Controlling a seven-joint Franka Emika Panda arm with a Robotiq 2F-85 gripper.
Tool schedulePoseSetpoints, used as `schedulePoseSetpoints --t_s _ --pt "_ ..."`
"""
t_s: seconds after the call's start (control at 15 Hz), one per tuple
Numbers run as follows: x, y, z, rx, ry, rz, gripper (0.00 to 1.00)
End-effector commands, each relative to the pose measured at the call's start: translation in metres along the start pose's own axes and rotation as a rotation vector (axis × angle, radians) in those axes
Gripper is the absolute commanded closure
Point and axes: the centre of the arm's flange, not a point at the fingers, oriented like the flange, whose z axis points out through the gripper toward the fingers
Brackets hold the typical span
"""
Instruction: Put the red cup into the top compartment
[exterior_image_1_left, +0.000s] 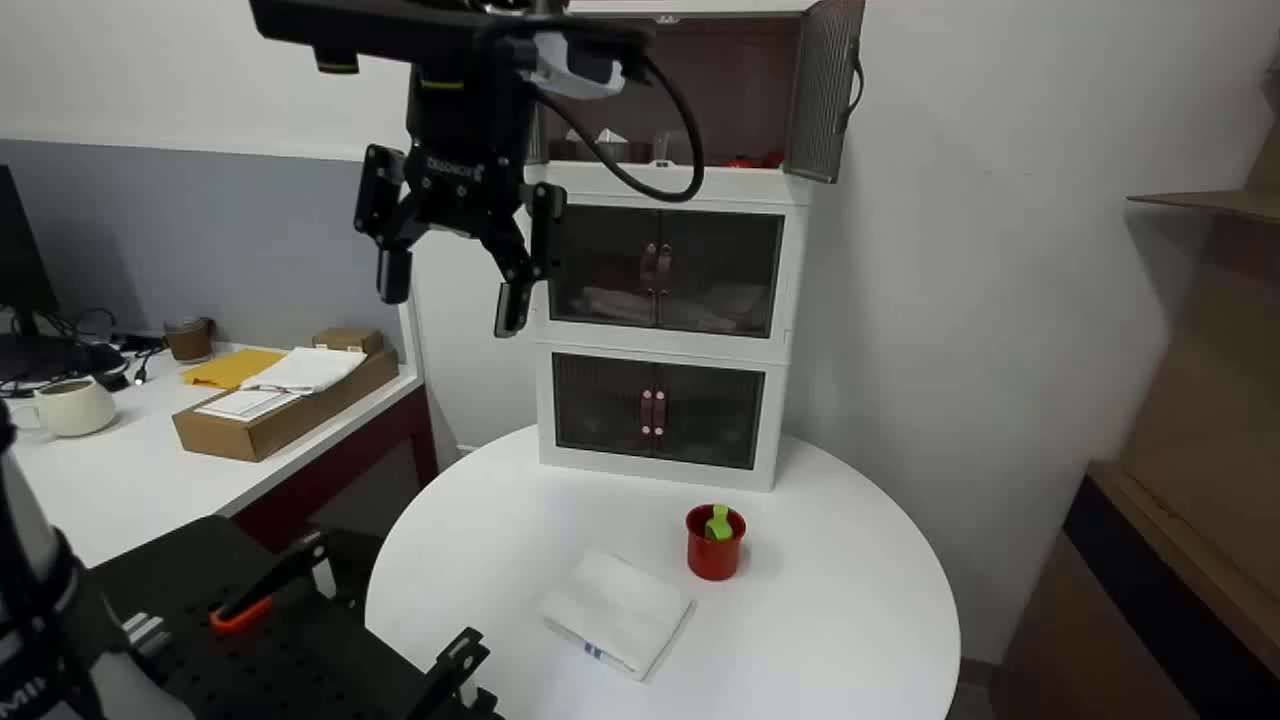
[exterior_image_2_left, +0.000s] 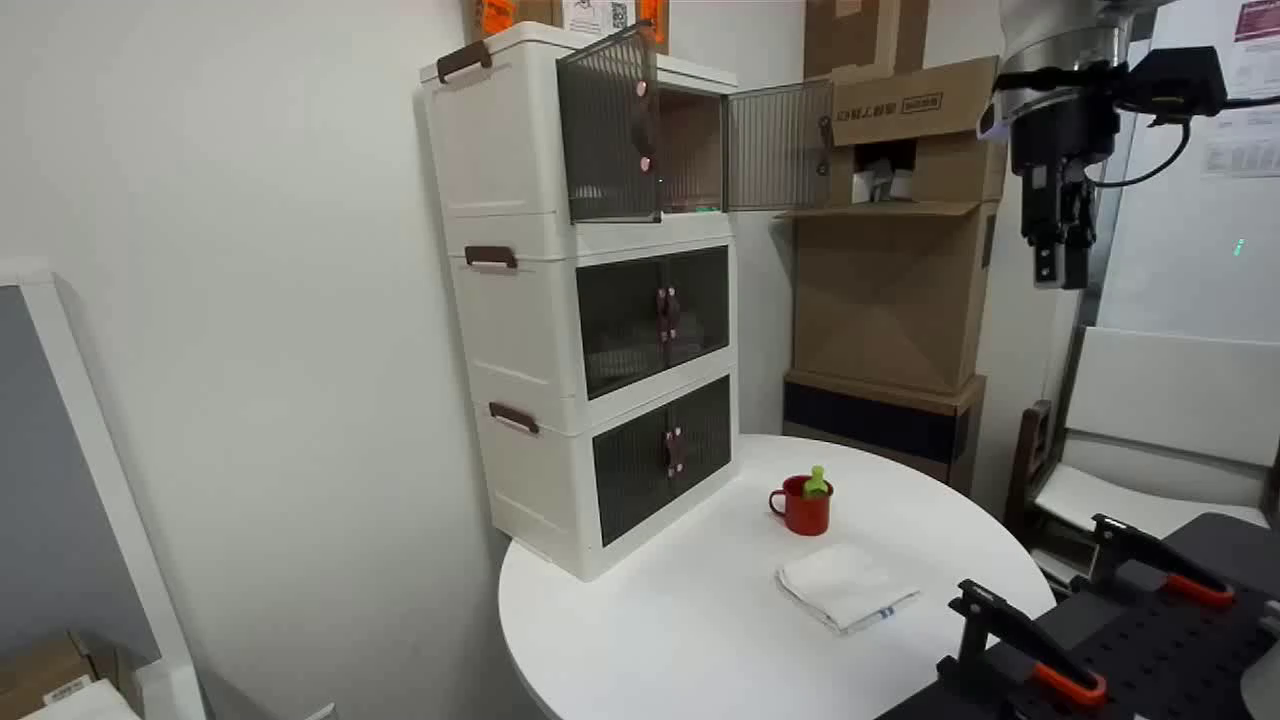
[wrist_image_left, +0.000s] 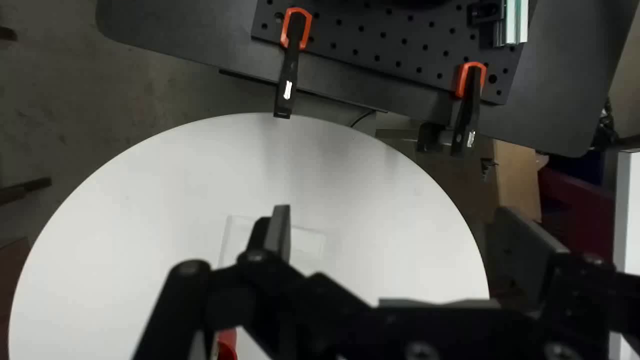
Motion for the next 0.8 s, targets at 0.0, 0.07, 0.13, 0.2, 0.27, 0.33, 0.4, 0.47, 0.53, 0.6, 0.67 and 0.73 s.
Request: schedulePoseSetpoints --t_s 0.0,0.07,0.13,0.2,0.27,0.33,0.4,0.47,0.53,0.6,0.67,0.73 --pt "0.000 0.000 0.000 0.000 0.000 0.000 0.00" --pt "0.008 0.001 0.001 -0.032 0.020 0.006 0.00" --pt "0.020 0.004 0.001 -0.078 0.059 -0.004 0.00" --pt "0.034 0.007 -0.001 -0.108 0.101 -0.028 0.00" --pt "0.050 0.012 -0.005 -0.103 0.149 -0.047 0.00" --pt "0.070 0.019 -0.008 -0.114 0.191 -0.056 0.00" --pt "0.086 0.024 -0.009 -0.131 0.234 -0.072 0.00" --pt "0.106 0.031 -0.012 -0.139 0.272 -0.083 0.00" --pt "0.123 0.036 -0.013 -0.162 0.306 -0.087 0.00" --pt "0.143 0.043 -0.011 -0.189 0.341 -0.099 0.00" --pt "0.160 0.047 -0.009 -0.201 0.367 -0.111 0.00" --pt "0.177 0.051 -0.004 -0.204 0.389 -0.137 0.00"
